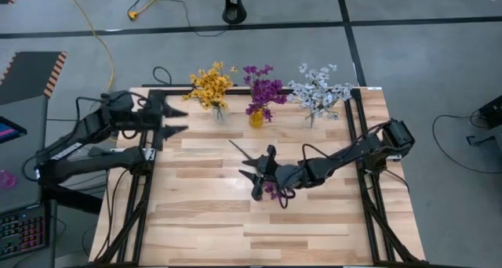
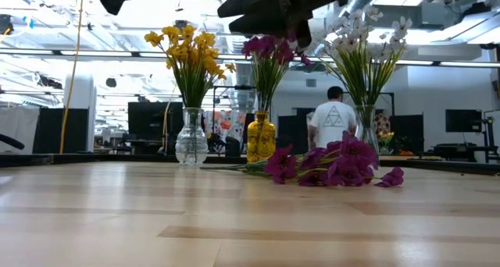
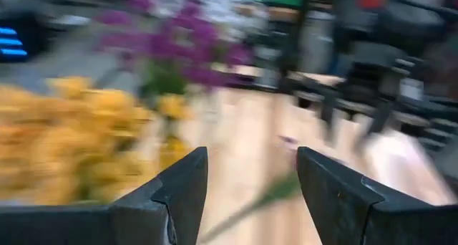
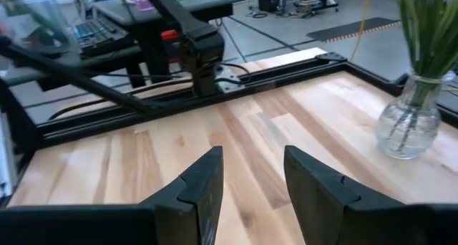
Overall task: Sort flowers into vase by color
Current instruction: Put the purple flowers into the yellow vase
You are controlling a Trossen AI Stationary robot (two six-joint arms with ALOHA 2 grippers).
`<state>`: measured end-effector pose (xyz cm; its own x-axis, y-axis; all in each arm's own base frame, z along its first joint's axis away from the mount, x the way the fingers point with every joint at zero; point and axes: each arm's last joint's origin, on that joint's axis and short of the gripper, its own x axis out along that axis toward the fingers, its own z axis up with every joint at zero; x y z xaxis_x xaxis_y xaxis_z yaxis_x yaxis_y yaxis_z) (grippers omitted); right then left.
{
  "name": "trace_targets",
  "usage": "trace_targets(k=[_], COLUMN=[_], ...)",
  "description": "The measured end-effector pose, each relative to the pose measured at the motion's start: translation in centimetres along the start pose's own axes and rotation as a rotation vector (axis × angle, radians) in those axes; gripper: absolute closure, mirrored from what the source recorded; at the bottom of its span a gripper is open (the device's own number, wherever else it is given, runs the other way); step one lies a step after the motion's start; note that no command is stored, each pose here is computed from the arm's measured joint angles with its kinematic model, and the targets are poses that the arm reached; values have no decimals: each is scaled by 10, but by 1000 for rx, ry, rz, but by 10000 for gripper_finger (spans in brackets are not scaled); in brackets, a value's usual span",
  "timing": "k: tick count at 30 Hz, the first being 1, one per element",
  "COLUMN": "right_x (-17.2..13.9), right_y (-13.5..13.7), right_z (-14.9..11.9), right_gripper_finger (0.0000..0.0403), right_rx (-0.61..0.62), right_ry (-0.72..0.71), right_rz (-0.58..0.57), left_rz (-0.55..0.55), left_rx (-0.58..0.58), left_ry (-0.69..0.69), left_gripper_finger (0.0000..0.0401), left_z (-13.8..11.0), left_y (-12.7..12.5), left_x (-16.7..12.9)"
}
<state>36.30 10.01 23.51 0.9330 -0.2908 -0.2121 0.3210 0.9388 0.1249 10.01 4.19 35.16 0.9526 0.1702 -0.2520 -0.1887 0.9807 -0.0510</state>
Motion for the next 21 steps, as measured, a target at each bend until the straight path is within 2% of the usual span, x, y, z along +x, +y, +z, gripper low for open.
trace_targets(k=[4,12,21], right_x=[-5,-34,-90], right_y=[8,14,8], right_z=[-2,15,38], right_gripper_finger=[227,227,227], right_rx=[-7,-34,-130], right_ry=[6,36,142], right_rz=[24,64,112], left_rz=[-161,-341,-334], left_rx=[8,62,219], left_ry=[19,11,40], left_gripper_finger=[200,200,200], left_z=[-9,-23,-35], left_y=[-7,-28,-69], left_x=[13,57,118])
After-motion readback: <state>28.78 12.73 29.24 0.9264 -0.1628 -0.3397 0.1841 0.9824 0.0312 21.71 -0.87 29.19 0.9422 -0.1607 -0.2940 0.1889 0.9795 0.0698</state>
